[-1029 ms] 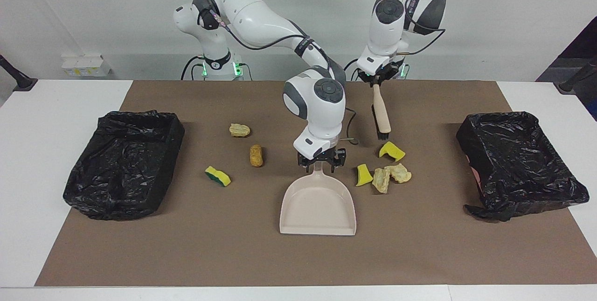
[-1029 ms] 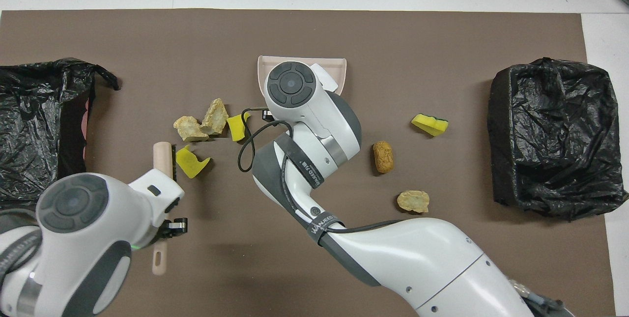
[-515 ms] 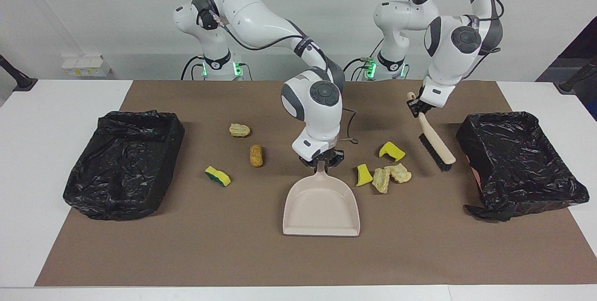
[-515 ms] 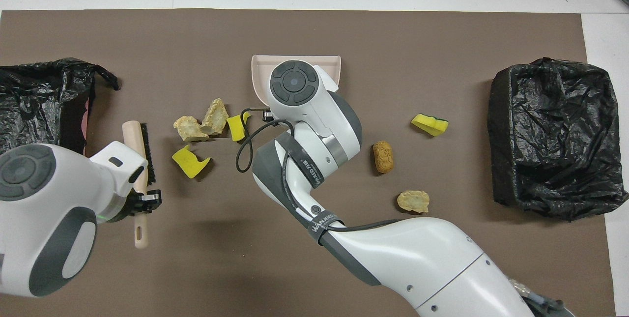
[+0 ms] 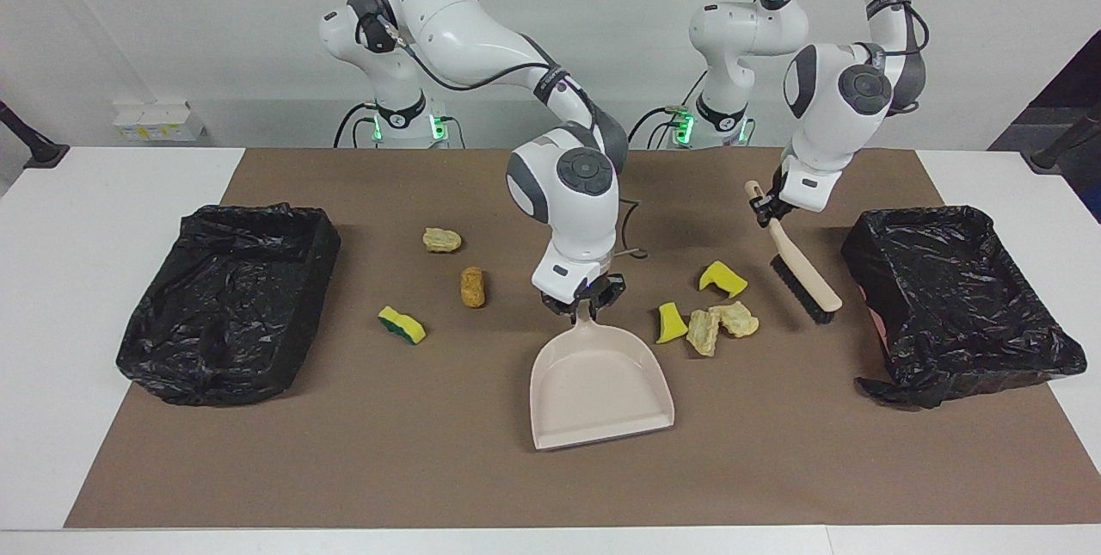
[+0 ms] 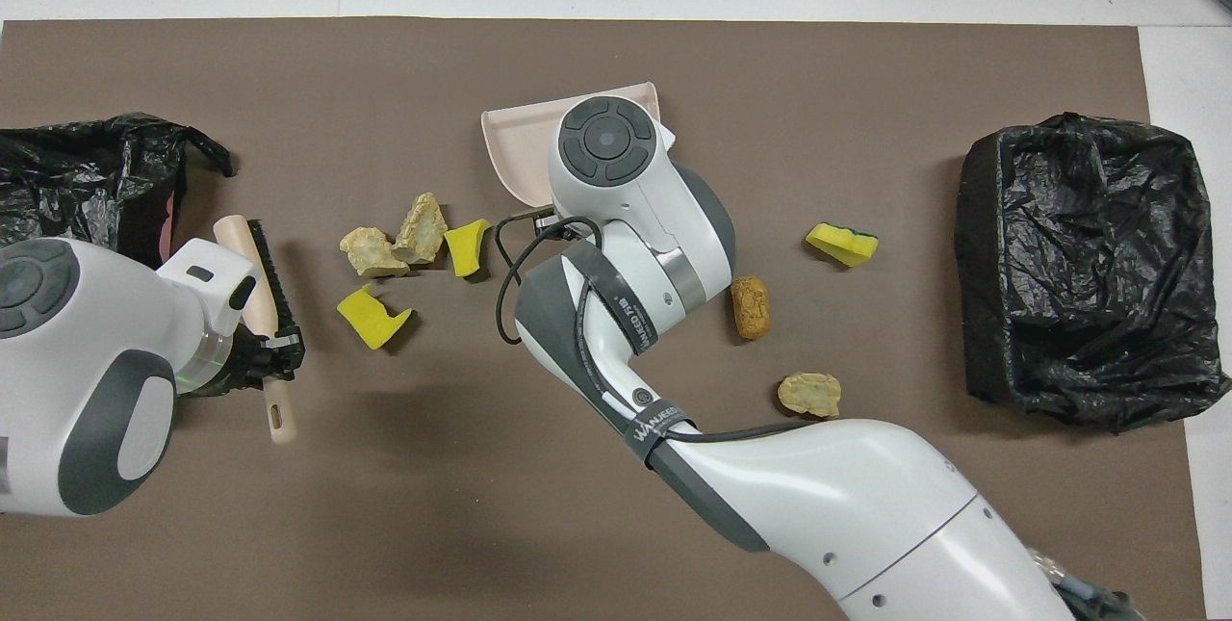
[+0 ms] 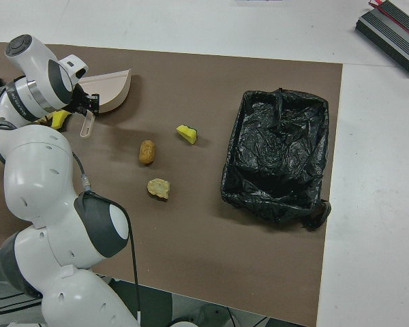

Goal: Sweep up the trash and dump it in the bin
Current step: 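Slide the dustpan toward the trash pile while the left gripper brings the brush, then sweep the trash pile into the dustpan with the brush in the left gripper, then carry the loaded dustpan to the black bag with the right gripper, then tip the dustpan into the bag while the left gripper sets down the brush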

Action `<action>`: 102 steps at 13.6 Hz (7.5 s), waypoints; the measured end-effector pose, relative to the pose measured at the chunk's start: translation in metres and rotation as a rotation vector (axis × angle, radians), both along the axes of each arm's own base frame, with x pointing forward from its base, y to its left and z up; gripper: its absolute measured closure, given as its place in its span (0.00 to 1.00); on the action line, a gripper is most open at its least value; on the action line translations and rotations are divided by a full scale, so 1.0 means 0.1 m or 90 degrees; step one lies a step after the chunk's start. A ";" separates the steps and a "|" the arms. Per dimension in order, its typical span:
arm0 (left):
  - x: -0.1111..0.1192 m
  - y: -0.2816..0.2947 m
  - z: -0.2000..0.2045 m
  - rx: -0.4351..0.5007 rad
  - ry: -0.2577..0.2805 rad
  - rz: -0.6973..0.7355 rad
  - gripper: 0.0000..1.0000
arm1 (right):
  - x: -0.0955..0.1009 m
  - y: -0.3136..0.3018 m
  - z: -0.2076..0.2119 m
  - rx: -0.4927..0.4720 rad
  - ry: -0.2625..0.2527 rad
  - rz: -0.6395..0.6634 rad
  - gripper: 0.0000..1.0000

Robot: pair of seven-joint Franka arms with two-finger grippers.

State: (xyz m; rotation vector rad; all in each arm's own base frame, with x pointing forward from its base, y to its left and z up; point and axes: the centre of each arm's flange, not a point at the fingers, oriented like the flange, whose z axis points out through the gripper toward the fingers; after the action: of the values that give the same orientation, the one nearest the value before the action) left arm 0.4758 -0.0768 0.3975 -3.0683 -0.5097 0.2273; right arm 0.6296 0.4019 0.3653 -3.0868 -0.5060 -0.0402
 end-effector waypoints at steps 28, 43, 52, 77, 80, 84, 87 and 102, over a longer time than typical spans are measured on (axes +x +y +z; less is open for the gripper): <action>0.15 -1.03 -0.37 -0.063 -0.051 -0.100 0.74 | -0.33 -0.56 -0.04 -0.056 0.052 0.621 0.68; 0.13 -1.76 0.18 -0.141 -0.078 -0.344 0.74 | -0.35 -0.54 -0.03 -0.060 0.051 0.629 0.68; 0.32 -1.37 -0.17 -0.118 -0.019 -0.283 0.74 | -0.36 -0.55 -0.05 -0.060 0.047 0.630 0.68; -1.13 -2.34 0.16 -0.017 0.001 -0.181 0.74 | 0.00 -1.61 0.77 -0.065 -0.012 0.632 0.68; -1.50 -2.76 -0.13 -0.012 -0.016 -0.158 0.74 | 0.06 -2.09 1.08 -0.071 -0.019 0.630 0.68; -1.58 -2.89 -0.43 -0.016 -0.024 -0.156 0.74 | 0.16 -3.13 1.38 -0.062 -0.028 0.631 0.68; -1.59 -2.85 -0.52 -0.016 -0.026 -0.153 0.74 | 0.16 -4.10 1.57 -0.075 -0.037 0.635 0.68; -0.56 -1.88 -0.04 -0.015 -0.065 -0.147 0.00 | -0.46 -6.25 1.50 -0.200 0.135 0.637 0.68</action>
State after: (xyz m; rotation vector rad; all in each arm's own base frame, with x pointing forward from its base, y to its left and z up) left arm 0.4200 -0.2644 0.3938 -3.1379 -0.1532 0.0715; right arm 0.5833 -0.2229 0.5155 -2.6360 -2.0813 0.3950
